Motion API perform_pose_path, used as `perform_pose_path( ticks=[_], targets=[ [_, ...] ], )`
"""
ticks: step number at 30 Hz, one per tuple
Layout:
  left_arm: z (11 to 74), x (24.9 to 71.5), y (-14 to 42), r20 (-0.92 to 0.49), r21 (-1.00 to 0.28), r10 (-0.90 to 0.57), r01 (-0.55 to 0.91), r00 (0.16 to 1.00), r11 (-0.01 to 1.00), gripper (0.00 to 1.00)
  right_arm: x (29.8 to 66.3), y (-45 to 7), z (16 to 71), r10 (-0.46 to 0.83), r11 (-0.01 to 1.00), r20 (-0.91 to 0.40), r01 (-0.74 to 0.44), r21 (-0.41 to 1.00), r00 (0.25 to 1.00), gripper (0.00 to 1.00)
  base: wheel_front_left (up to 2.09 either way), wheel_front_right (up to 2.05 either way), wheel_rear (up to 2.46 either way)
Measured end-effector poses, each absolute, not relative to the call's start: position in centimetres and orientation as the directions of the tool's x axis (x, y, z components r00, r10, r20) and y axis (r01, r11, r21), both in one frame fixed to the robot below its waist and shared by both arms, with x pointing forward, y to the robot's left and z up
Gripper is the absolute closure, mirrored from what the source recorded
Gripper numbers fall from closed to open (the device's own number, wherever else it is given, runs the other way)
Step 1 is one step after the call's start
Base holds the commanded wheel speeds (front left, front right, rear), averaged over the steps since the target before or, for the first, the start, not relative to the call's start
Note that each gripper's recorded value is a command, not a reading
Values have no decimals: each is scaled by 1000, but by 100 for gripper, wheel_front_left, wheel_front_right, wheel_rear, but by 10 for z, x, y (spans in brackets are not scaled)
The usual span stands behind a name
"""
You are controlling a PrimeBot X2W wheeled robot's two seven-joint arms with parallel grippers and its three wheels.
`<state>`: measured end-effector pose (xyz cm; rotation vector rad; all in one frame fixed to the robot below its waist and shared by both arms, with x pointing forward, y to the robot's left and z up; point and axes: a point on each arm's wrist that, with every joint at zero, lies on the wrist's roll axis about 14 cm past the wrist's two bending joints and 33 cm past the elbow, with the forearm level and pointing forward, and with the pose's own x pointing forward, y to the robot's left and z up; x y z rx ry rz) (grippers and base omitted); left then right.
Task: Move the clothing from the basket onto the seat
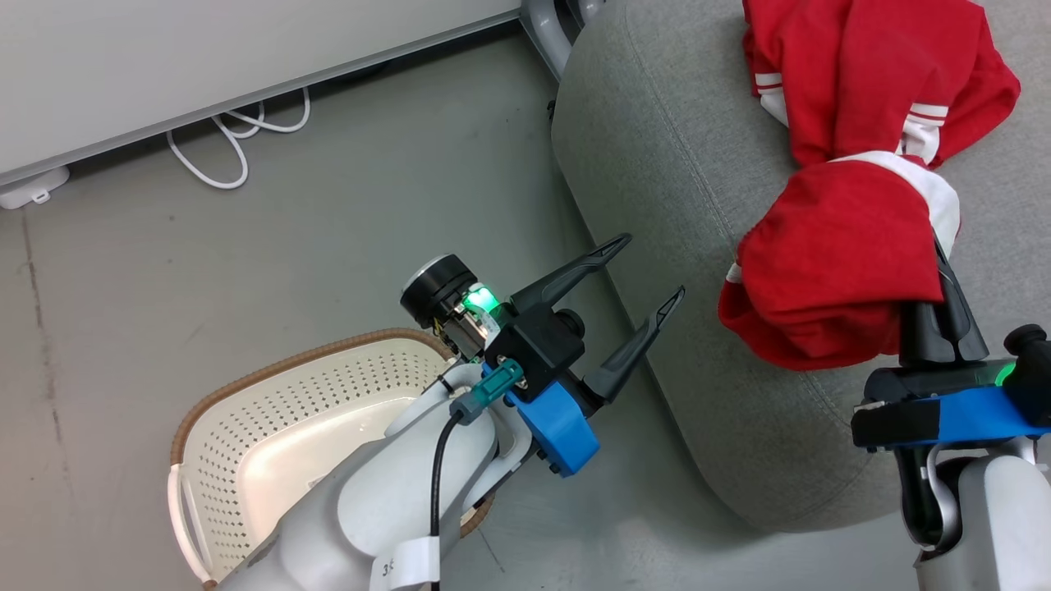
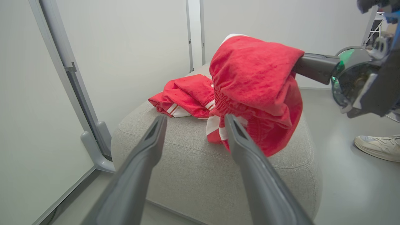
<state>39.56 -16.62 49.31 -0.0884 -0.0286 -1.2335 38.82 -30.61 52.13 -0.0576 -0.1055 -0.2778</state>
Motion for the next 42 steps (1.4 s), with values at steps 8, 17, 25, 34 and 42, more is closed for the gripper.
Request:
perform_pose_path(
  ticks=[8,17,25,34,42],
  targets=[
    [492,397,-167,71,-55,-942,944,329,326,0,390,-306,529,-270,960,137,278,-42,953,100,0,0,0],
    [480,425,-159,69,-47,-933,935,354,352,0,440,-314,602,-213,957,343,266,-116,915,100,0,0,0],
    [460,463,-154,82,-33,-928,931,364,363,0,477,-371,682,-240,889,554,409,-204,797,100,0,0,0],
    [401,501,-141,43,-75,-919,919,392,388,0,530,-433,677,-308,812,562,520,-265,767,100,0,0,0],
    [352,503,-133,-1,-149,-916,906,401,397,0,557,-467,555,-435,796,294,516,-316,851,100,0,0,0]
  ],
)
